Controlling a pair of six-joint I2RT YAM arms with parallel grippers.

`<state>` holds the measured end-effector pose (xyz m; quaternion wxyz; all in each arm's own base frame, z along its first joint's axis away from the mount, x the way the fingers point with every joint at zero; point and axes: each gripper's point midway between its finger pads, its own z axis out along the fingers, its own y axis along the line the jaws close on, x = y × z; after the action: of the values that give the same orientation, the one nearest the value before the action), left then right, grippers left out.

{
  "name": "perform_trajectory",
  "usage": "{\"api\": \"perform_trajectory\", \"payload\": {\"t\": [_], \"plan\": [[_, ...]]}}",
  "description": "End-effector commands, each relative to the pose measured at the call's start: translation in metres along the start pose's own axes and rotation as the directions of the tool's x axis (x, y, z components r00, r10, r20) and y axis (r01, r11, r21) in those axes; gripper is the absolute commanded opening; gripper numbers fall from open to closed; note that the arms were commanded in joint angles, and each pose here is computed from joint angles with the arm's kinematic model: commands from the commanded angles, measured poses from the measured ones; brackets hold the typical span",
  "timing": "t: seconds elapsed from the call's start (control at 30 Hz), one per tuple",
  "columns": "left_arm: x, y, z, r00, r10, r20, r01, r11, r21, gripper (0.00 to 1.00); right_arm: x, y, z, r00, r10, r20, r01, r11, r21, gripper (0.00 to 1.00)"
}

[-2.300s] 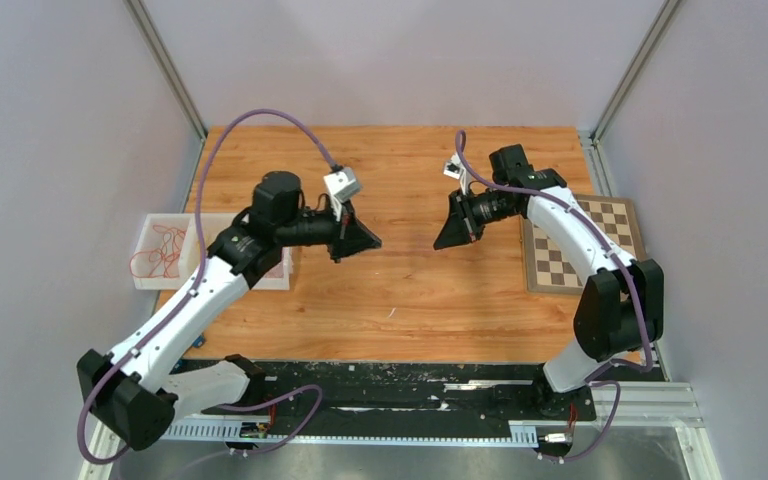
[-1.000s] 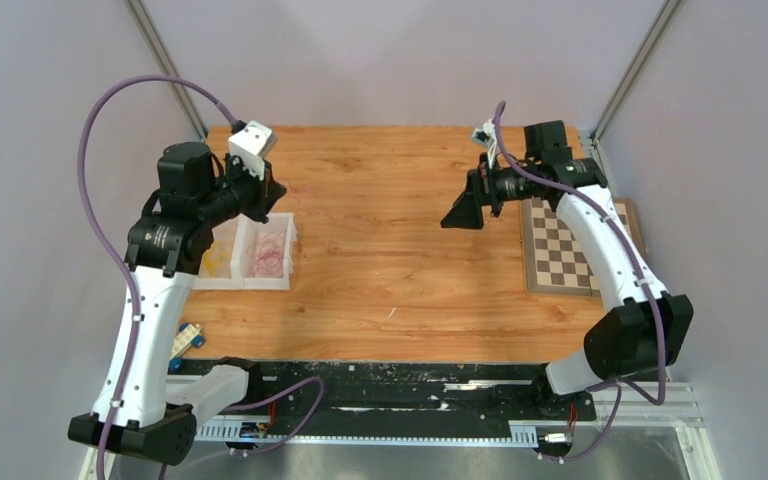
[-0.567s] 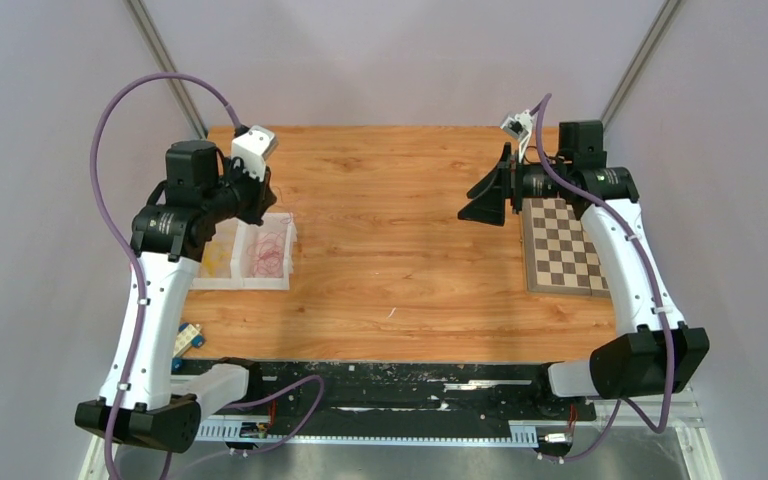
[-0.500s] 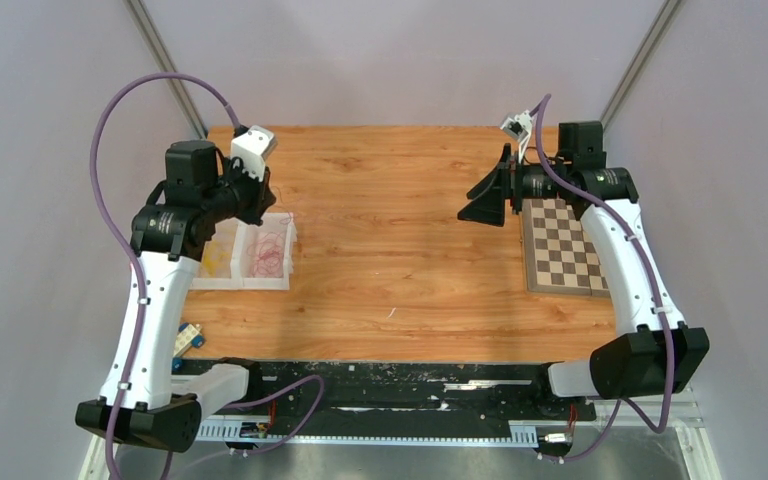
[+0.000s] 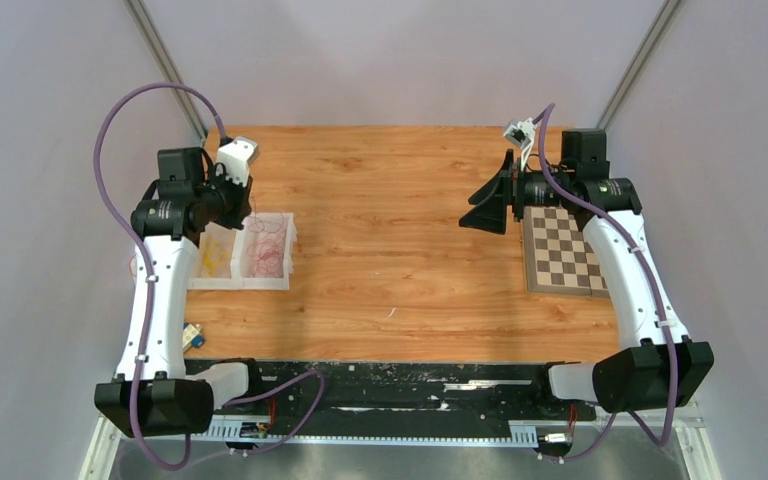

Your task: Untangle the cables

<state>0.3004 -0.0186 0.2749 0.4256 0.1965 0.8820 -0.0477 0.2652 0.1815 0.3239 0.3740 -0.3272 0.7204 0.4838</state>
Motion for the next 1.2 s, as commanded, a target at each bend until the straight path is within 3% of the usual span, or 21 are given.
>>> {"api": "perform_trajectory", "payload": {"t": [0.0,0.27,0.5,0.8,1.17], "plan": [[0.013,0.013,0.017,0.999,0.047,-0.022,-0.047,0.999,-0.008,0.00,-0.007,0.007,-0.002,0.999,-0.045,0.024,0.046,0.999,-0.012,1.00],[0.056,0.012,0.051,0.991,0.071,-0.117,-0.067,0.997,0.041,0.00,-0.004,0.004,0.000,0.999,-0.031,0.018,0.031,0.999,-0.008,1.00],[0.074,0.026,0.071,0.982,0.085,-0.168,-0.087,0.996,-0.003,0.00,-0.002,0.000,0.001,1.000,-0.016,0.013,0.016,1.000,-0.012,1.00],[0.084,0.032,0.123,0.983,0.021,-0.185,-0.016,0.999,0.029,0.00,-0.001,-0.005,0.003,1.000,-0.005,0.009,0.005,1.000,-0.005,1.00],[0.133,0.027,0.177,0.949,-0.027,-0.314,0.041,0.998,0.037,0.00,0.002,-0.010,0.005,1.000,0.004,0.002,-0.004,1.000,0.002,1.00]]}}
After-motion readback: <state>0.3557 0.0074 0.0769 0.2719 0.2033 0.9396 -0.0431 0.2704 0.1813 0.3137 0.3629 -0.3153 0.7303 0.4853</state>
